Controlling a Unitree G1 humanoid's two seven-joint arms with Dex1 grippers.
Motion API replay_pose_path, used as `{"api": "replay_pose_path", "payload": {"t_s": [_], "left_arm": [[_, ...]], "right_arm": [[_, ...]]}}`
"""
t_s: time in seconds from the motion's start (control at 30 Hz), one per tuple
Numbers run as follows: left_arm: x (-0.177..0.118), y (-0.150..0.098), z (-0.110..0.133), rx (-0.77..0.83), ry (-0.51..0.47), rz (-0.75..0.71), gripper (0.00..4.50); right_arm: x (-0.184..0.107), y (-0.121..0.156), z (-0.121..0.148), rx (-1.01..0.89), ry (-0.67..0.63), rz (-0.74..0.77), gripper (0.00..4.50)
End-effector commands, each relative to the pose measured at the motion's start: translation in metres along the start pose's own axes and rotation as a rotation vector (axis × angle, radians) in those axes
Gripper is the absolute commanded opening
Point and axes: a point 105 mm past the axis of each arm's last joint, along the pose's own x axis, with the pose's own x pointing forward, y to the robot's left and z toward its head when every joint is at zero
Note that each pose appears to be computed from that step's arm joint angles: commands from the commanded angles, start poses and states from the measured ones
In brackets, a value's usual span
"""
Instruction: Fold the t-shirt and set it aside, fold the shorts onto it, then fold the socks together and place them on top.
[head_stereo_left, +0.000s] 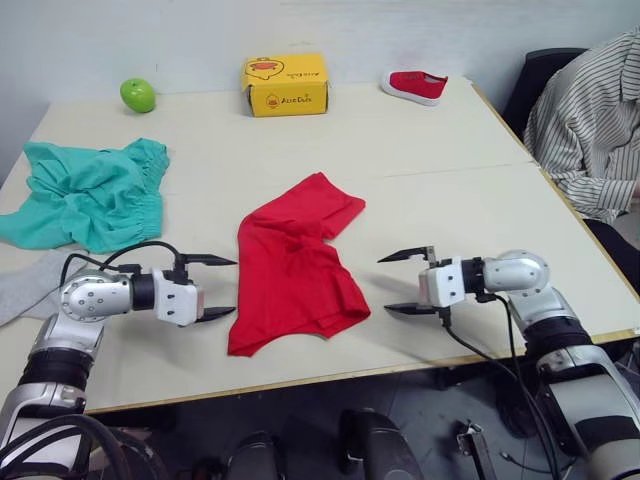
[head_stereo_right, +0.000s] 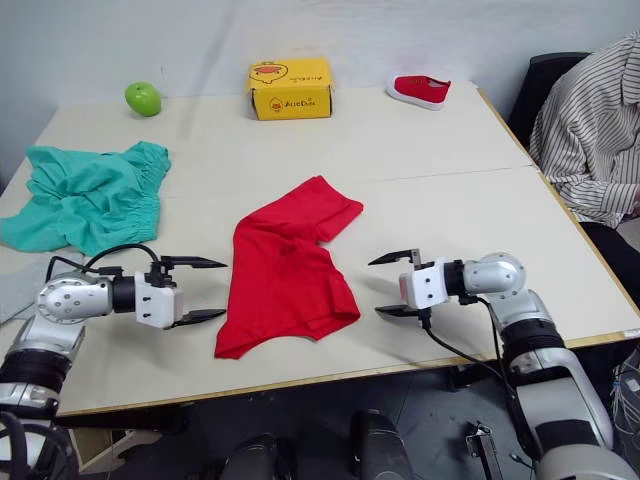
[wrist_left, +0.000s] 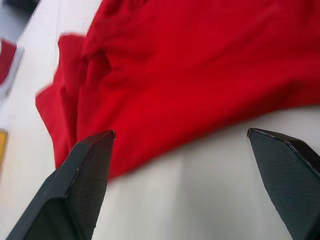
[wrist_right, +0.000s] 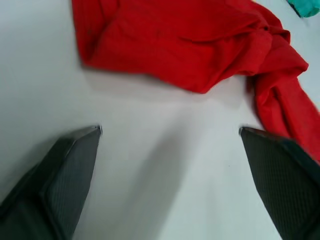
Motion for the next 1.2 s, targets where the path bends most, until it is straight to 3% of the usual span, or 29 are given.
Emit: {"api": "replay_pose_path", "payload": {"t_s": [0.03, 0.57, 0.67, 0.7, 0.8, 1.07, 1.17, 1.2], "left_arm": [[0.013, -0.018, 0.003, 0.057, -0.028, -0.097, 4.47], [0.04, -0.017, 0.006, 0.134, -0.072, -0.122, 4.47], [0.046, -0.019, 0.008, 0.124, -0.088, -0.134, 3.89], [0.047, -0.019, 0.009, 0.12, -0.093, -0.138, 3.48], [0.049, -0.021, 0.011, 0.104, -0.109, -0.152, 2.54], [0.055, -0.021, 0.019, -0.017, -0.163, -0.182, 0.0], [0.058, -0.02, 0.028, -0.045, -0.205, -0.188, 0.0], [0.058, -0.019, 0.03, -0.056, -0.215, -0.184, 0.0]], "right_arm": [[0.019, 0.006, 0.001, -0.07, -0.008, 0.041, 4.5], [0.059, 0.012, 0.015, -0.208, -0.06, 0.15, 4.5], [0.065, 0.015, 0.016, -0.198, -0.059, 0.182, 4.5], [0.066, 0.016, 0.017, -0.201, -0.063, 0.191, 4.5], [0.065, 0.022, 0.018, -0.196, -0.072, 0.221, 3.89], [0.053, 0.018, 0.009, -0.133, -0.019, 0.22, 1.1], [0.042, 0.013, 0.006, -0.112, 0.004, 0.198, 0.03], [0.039, 0.012, 0.006, -0.103, 0.009, 0.195, 0.03]]}}
